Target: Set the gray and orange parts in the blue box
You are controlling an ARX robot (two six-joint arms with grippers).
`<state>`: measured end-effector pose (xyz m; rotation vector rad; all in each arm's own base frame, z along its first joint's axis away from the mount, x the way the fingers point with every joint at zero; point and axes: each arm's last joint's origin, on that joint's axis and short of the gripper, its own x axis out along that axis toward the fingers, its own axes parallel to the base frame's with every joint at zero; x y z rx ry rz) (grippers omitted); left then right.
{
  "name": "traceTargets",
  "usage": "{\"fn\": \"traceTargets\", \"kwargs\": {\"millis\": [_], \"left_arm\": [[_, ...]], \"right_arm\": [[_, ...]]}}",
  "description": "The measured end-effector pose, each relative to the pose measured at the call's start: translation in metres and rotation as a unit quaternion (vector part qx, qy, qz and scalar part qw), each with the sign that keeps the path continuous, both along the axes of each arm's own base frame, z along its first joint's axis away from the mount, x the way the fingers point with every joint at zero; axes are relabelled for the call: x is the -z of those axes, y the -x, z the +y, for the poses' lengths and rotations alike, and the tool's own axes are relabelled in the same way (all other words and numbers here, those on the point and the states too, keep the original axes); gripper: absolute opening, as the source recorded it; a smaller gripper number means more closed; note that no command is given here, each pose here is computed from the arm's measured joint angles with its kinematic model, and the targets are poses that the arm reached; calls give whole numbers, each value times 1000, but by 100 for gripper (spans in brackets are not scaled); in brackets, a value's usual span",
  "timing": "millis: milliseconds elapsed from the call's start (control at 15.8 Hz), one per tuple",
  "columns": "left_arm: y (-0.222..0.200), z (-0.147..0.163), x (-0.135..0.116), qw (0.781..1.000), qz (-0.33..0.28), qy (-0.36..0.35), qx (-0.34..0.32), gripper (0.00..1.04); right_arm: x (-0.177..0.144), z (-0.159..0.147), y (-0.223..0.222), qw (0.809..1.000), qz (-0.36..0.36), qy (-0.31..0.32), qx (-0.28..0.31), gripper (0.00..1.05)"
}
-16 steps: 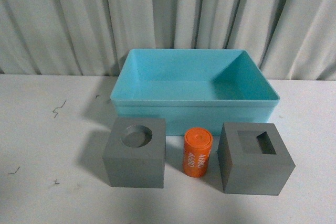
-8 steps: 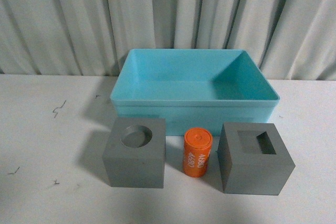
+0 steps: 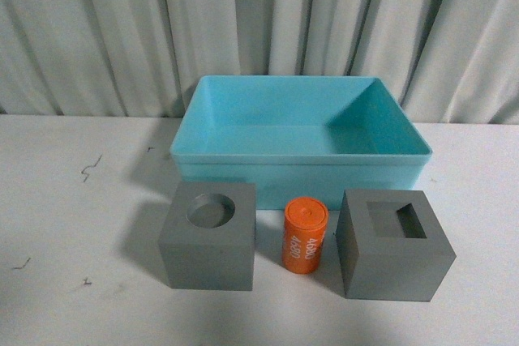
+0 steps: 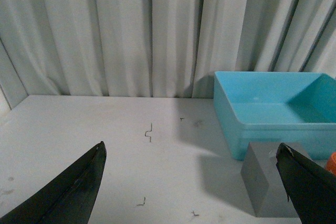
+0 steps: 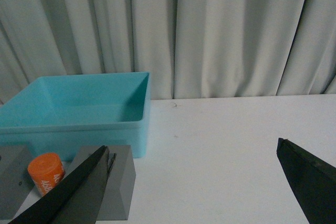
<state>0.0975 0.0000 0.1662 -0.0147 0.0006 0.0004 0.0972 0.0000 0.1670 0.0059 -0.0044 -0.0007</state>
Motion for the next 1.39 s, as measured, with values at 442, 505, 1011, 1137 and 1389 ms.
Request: {"fn": "traceTargets", "kwargs": {"millis": [442, 505, 1011, 1137, 1389], "left_arm": [[0, 0, 0, 1000, 0, 0, 0, 98], [0, 0, 0, 1000, 0, 0, 0, 98], [0, 0, 0, 1000, 0, 0, 0, 98], [0, 0, 0, 1000, 0, 0, 0, 98], [0, 0, 0, 1000, 0, 0, 0, 98]], "right_arm": [[0, 0, 0, 1000, 0, 0, 0, 98], [2, 0, 1, 999, 52, -2, -3, 98], [-11, -11, -127, 960, 259, 32, -106, 98], [3, -2, -159, 955, 274, 26, -109, 98], [32, 29, -186, 935, 329, 1, -132, 98]]}}
